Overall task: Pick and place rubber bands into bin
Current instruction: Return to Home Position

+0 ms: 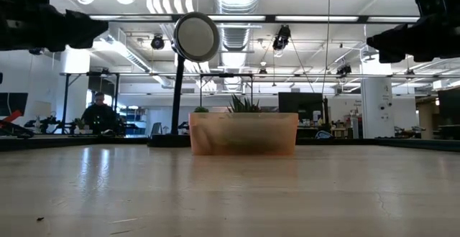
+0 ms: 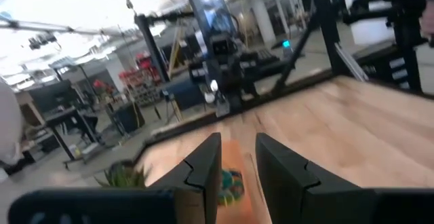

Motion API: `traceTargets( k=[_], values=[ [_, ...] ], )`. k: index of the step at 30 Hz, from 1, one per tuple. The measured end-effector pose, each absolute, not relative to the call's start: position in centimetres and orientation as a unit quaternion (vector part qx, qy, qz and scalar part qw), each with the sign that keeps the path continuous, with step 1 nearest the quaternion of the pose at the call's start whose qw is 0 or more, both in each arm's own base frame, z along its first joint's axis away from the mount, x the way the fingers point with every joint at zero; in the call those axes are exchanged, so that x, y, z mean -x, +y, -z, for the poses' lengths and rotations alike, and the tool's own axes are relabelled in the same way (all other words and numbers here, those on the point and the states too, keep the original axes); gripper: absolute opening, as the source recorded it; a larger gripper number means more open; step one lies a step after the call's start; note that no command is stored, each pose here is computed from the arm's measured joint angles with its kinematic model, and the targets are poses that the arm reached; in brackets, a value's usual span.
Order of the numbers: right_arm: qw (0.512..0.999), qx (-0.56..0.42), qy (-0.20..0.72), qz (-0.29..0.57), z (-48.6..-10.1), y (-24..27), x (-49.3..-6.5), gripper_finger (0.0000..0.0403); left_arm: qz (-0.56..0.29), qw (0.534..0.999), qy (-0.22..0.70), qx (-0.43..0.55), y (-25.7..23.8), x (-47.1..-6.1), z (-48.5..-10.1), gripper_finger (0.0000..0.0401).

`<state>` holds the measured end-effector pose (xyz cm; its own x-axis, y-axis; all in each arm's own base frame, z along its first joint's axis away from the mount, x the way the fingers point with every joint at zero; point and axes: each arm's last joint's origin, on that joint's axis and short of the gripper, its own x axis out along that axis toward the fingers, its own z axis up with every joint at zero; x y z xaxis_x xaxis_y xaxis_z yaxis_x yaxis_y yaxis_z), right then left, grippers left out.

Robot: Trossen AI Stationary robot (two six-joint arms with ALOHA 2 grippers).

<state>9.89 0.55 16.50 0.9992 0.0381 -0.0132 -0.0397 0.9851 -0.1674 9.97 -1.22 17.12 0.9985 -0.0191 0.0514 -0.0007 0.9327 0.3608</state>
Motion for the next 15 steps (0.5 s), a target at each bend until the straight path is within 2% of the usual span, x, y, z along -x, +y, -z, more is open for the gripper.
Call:
traceTargets(
  k=[15],
  values=[
    [0.996, 0.083, 0.031, -0.021, -16.09, 0.57, -10.20, 0.0068, 0.032, 0.981, -0.014, -0.193, -1.33, -9.81, -16.69, 0.0077]
  ],
)
